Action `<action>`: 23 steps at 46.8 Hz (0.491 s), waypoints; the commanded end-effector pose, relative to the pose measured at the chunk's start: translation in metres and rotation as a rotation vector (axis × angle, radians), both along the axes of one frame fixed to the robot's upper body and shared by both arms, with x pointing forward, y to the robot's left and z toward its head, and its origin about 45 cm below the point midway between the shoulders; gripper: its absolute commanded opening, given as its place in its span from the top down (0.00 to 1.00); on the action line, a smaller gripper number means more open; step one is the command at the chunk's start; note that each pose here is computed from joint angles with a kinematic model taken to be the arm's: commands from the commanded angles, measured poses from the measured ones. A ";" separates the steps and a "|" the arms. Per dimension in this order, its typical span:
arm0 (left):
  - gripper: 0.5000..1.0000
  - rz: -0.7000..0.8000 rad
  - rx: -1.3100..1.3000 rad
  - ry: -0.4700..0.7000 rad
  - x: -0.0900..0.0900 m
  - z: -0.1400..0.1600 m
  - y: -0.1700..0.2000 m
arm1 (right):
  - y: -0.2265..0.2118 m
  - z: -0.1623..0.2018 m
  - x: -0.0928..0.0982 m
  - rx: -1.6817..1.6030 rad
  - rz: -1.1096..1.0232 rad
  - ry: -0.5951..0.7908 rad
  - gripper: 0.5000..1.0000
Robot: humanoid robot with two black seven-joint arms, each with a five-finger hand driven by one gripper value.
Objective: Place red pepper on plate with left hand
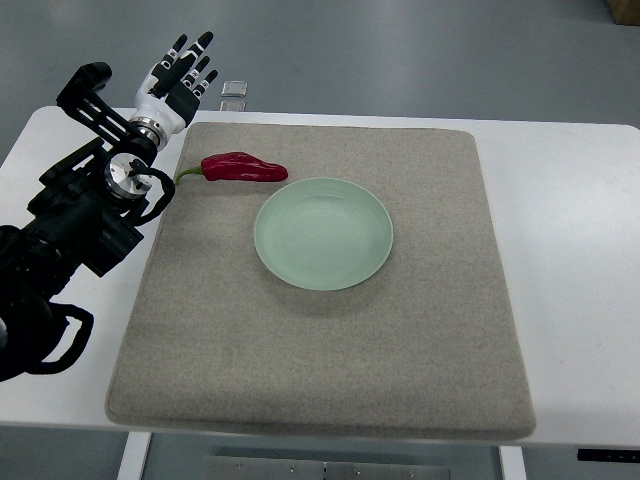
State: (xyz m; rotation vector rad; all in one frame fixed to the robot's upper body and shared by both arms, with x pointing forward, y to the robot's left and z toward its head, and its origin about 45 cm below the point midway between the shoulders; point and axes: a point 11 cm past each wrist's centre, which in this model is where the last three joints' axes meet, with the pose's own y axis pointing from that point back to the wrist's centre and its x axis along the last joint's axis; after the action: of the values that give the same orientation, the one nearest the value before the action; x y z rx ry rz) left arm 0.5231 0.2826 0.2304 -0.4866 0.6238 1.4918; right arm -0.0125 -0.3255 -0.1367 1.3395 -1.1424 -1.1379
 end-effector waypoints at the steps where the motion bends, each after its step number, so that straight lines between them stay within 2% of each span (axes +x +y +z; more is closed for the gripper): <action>1: 0.02 -0.002 0.001 -0.001 0.000 0.000 0.000 | 0.000 0.000 0.000 0.000 0.001 0.000 0.14; 23: 0.02 -0.026 0.009 0.003 0.001 0.001 -0.007 | 0.000 0.000 0.000 0.000 0.001 0.000 0.14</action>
State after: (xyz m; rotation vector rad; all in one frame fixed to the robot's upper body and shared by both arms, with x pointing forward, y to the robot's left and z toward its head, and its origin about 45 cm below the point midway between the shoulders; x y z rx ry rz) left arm 0.5232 0.2764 0.2299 -0.4687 0.6229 1.4755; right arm -0.0123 -0.3255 -0.1367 1.3400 -1.1419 -1.1372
